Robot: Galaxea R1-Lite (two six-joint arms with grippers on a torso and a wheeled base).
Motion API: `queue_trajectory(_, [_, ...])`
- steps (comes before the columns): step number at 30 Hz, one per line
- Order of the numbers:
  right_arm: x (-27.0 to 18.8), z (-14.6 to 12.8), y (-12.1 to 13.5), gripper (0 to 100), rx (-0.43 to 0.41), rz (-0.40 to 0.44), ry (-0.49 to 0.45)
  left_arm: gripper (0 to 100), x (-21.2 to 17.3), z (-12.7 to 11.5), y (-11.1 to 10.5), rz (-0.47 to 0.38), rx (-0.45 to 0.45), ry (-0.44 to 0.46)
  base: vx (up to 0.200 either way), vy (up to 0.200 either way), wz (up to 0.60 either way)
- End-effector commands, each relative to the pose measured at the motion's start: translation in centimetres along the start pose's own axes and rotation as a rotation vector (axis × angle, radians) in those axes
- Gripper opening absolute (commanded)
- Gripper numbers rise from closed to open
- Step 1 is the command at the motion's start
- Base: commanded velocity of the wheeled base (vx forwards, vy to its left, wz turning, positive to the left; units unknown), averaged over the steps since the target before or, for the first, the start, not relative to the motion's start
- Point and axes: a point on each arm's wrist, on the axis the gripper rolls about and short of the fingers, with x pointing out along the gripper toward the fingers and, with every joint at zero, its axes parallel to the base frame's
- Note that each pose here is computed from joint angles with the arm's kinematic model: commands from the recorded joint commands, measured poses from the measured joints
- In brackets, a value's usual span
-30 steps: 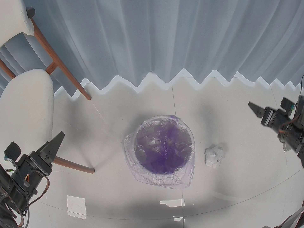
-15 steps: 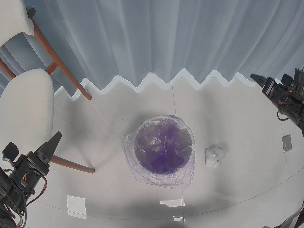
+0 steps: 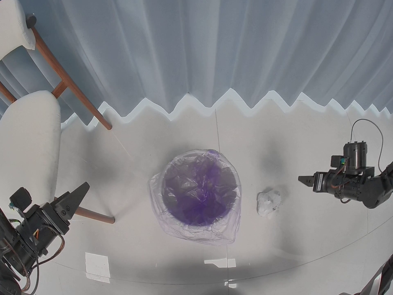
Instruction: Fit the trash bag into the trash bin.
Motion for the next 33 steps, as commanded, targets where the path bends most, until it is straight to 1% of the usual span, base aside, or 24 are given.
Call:
queue_trajectory(1, [5.0, -3.5, 1.7, 100, -0.028, 0.025, 0.161, 100, -0.2, -0.5, 0.5, 0.035, 0.011, 0.034, 0.000, 0.000, 0.00])
queue_trajectory(2, [5.9, -3.6, 2.1, 100, -0.029, 0.023, 0.158, 100, -0.2, -0.5, 0.7, 0.043, 0.012, 0.032, 0.000, 0.000, 0.00])
queue_trajectory(5, [8.1, -3.3, 3.4, 100, -0.034, 0.031, 0.102, 100, -0.2, -0.2, 0.9, 0.052, 0.003, 0.020, 0.000, 0.000, 0.00])
queue_trajectory(6, [8.1, -3.3, 3.4, 100, -0.034, 0.031, 0.102, 100, -0.2, -0.2, 0.9, 0.052, 0.003, 0.020, 0.000, 0.000, 0.00])
queue_trajectory(8, [10.0, -2.8, 4.6, 100, -0.038, 0.028, 0.060, 100, -0.3, -0.2, 1.1, 0.034, -0.002, 0.031, -0.200, 0.000, 0.00])
queue_trajectory(11, [11.0, -2.2, 6.1, 100, -0.034, 0.053, 0.034, 100, -0.4, -0.1, 0.9, 0.013, -0.018, 0.038, -0.200, 0.000, 0.00])
queue_trajectory(13, [11.4, -2.1, 6.6, 100, -0.037, 0.060, 0.031, 100, -0.4, -0.2, 0.9, 0.011, -0.024, 0.038, -0.200, 0.000, 0.00])
queue_trajectory(17, [12.7, -2.4, 6.8, 100, -0.041, 0.034, 0.029, 100, -0.4, -0.3, 1.0, 0.019, -0.028, 0.050, -0.200, 0.000, 0.00])
queue_trajectory(19, [13.6, -2.8, 6.8, 100, -0.042, 0.006, 0.026, 100, -0.4, -0.4, 1.1, 0.028, -0.039, 0.064, -0.200, 0.000, 0.00])
queue_trajectory(30, [15.6, -3.2, 6.5, 100, -0.036, -0.002, 0.025, 100, -0.4, -0.7, 1.3, 0.055, -0.044, 0.090, -0.200, 0.000, 0.00])
queue_trajectory(33, [16.0, -3.0, 6.8, 100, -0.040, 0.005, 0.014, 100, -0.5, -0.8, 1.4, 0.069, -0.037, 0.098, 0.000, 0.000, 0.00])
